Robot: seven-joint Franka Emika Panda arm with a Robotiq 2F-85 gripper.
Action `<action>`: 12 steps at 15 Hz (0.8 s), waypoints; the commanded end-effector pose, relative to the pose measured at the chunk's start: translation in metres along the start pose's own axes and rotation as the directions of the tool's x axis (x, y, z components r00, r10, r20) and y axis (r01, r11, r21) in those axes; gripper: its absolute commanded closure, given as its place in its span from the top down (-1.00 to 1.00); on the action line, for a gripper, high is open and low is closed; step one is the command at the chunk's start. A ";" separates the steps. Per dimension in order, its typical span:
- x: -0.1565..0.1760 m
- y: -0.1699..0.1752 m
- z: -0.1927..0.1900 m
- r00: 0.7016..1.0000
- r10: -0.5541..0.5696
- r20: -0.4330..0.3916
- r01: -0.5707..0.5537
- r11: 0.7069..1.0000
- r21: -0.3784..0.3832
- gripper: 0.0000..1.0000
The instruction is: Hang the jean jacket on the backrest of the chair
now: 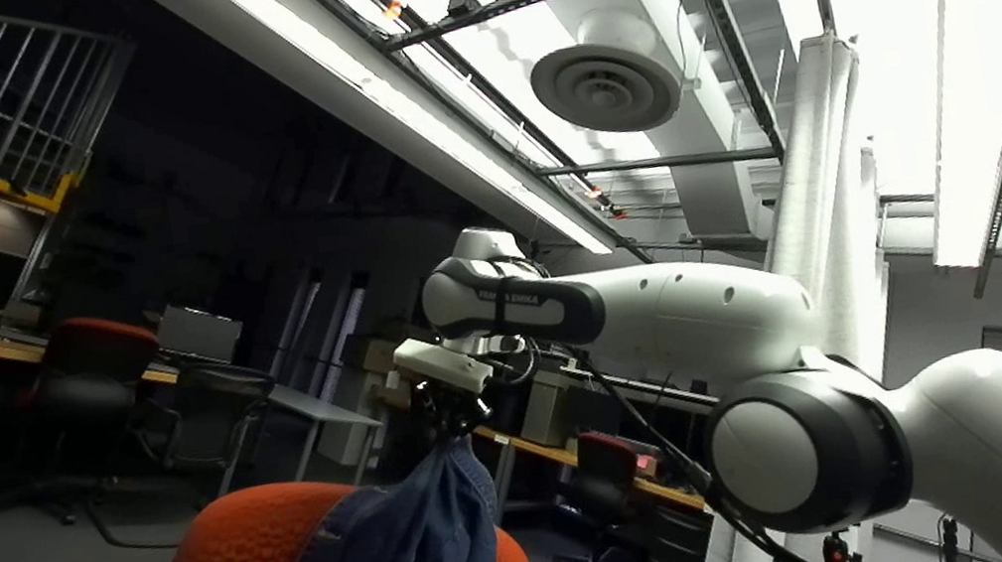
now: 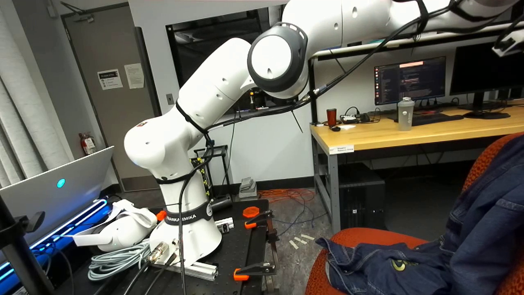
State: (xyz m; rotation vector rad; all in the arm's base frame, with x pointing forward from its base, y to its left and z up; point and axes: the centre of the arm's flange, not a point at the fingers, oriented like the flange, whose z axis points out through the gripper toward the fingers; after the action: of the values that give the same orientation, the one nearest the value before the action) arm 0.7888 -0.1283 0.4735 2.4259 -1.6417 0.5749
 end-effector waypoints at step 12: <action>0.031 -0.057 0.040 0.996 -0.065 0.057 0.069 0.996 -0.063 0.43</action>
State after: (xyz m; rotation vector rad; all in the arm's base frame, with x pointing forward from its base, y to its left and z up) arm 0.7894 -0.1355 0.4319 2.4193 -1.5968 0.4444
